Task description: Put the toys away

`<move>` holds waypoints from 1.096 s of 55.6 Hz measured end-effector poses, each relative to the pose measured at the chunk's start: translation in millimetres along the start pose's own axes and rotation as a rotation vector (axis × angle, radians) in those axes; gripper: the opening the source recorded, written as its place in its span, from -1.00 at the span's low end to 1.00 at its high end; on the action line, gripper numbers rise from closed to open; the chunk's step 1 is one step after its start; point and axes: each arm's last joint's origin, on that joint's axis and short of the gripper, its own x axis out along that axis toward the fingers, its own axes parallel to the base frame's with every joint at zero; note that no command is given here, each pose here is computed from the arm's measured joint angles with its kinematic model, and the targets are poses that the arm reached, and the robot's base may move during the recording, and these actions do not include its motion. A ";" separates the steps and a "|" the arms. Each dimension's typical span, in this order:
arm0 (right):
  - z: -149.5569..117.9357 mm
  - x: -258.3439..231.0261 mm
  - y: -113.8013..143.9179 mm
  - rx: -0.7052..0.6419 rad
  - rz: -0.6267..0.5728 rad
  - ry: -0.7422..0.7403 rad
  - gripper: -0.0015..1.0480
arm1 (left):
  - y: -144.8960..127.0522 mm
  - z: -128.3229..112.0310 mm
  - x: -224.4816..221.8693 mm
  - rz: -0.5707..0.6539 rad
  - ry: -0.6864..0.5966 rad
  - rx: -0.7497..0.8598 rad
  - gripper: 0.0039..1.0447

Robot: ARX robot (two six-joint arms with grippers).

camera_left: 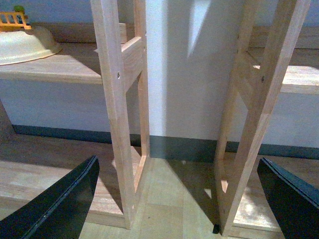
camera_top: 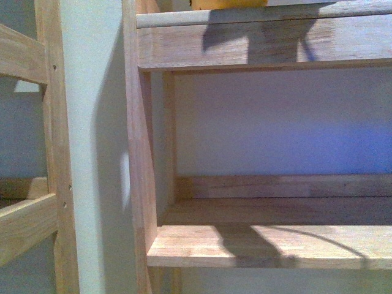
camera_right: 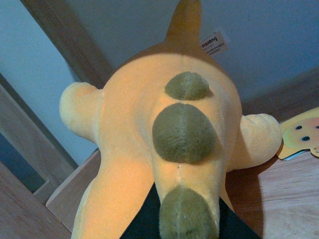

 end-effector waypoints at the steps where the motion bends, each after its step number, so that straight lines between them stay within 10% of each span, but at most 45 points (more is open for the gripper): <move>1: 0.1 -0.1 0.4 -0.002 0.001 0.000 -0.87 | 0.0 0.0 0.0 0.000 0.000 0.000 0.89; 38: 15.8 -7.1 16.6 -0.210 -0.054 -0.078 0.88 | 0.0 0.0 0.0 0.000 0.000 0.000 0.89; 61: 66.3 -81.7 45.6 -0.475 -0.174 -0.358 0.87 | 0.0 0.0 0.0 0.000 0.000 0.000 0.89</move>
